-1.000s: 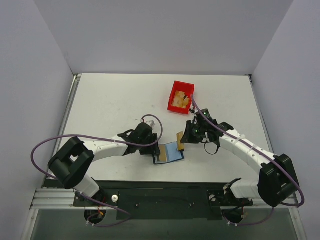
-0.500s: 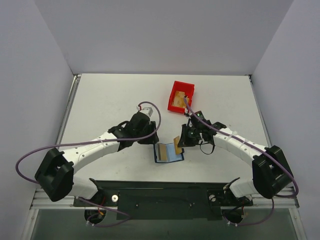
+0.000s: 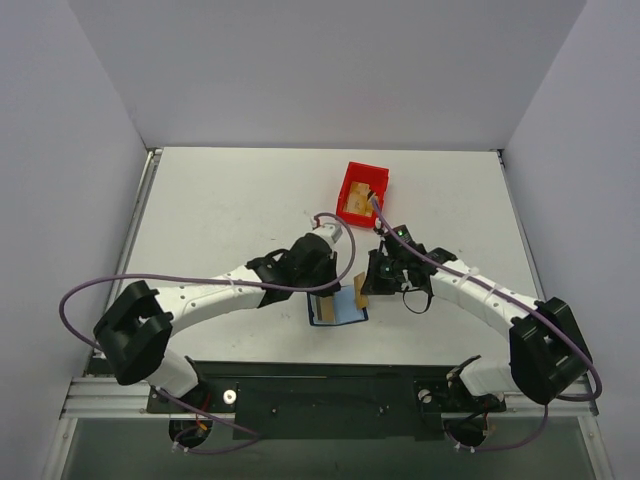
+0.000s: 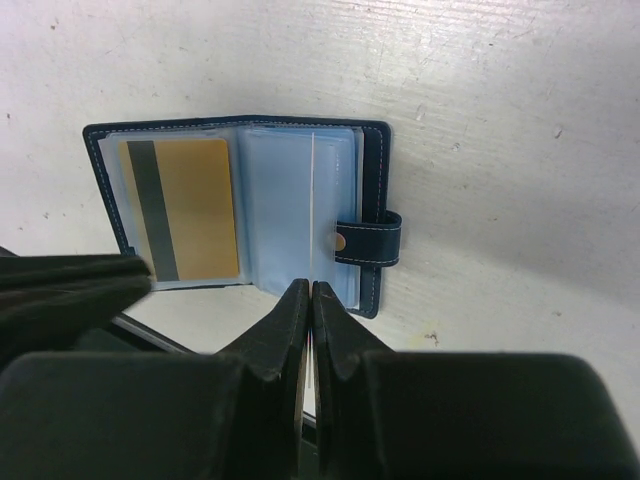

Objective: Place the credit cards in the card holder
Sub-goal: Turn over the card slot in the card holder.

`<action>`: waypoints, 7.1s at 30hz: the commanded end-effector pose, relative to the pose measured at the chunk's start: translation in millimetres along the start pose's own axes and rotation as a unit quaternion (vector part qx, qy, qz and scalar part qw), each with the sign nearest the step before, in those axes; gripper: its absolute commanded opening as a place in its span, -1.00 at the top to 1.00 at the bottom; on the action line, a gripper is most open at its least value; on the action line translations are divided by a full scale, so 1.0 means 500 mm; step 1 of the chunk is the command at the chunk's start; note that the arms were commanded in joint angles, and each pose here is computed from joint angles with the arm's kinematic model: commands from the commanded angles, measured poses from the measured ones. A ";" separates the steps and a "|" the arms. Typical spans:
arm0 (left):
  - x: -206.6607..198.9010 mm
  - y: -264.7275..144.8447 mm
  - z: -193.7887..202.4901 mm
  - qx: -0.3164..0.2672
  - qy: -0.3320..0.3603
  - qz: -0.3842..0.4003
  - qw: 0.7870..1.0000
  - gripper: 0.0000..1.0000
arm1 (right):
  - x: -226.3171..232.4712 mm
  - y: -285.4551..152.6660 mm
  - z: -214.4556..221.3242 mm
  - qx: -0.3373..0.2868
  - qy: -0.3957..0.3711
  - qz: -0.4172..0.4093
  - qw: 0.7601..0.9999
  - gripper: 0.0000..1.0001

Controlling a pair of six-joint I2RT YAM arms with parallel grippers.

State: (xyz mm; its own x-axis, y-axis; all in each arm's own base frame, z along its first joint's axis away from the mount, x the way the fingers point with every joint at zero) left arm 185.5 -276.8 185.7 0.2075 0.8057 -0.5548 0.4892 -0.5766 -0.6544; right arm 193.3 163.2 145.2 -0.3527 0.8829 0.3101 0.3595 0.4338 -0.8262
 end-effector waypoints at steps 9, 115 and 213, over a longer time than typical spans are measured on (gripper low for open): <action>-0.002 0.066 0.046 0.016 -0.012 0.002 1.000 1.00 | 0.001 -0.010 0.005 0.001 -0.004 -0.019 1.000 1.00; 0.096 0.131 0.127 0.064 -0.031 -0.089 0.993 1.00 | -0.003 0.043 0.010 0.109 0.000 0.030 0.994 1.00; 0.070 0.117 0.105 0.050 -0.015 -0.054 0.997 1.00 | 0.070 0.018 -0.030 0.072 -0.029 0.042 0.996 1.00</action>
State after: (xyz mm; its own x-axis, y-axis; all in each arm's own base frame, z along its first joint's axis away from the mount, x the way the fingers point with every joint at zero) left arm 174.2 -287.5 99.6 0.1307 0.8647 -0.4849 0.4125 -0.4922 -0.7666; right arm 195.3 190.5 155.0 -0.3803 0.8963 0.2281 0.2633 0.3413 -0.9023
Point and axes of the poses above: each gripper's point midway between its finger pads, its own y axis out along the fingers, its own x axis along the line the jaws close on, z = x × y, the point moved 10 cm from there along -y, back along the fingers, and after that the axes turned 13 degrees about -y, right-handed, at the moved point
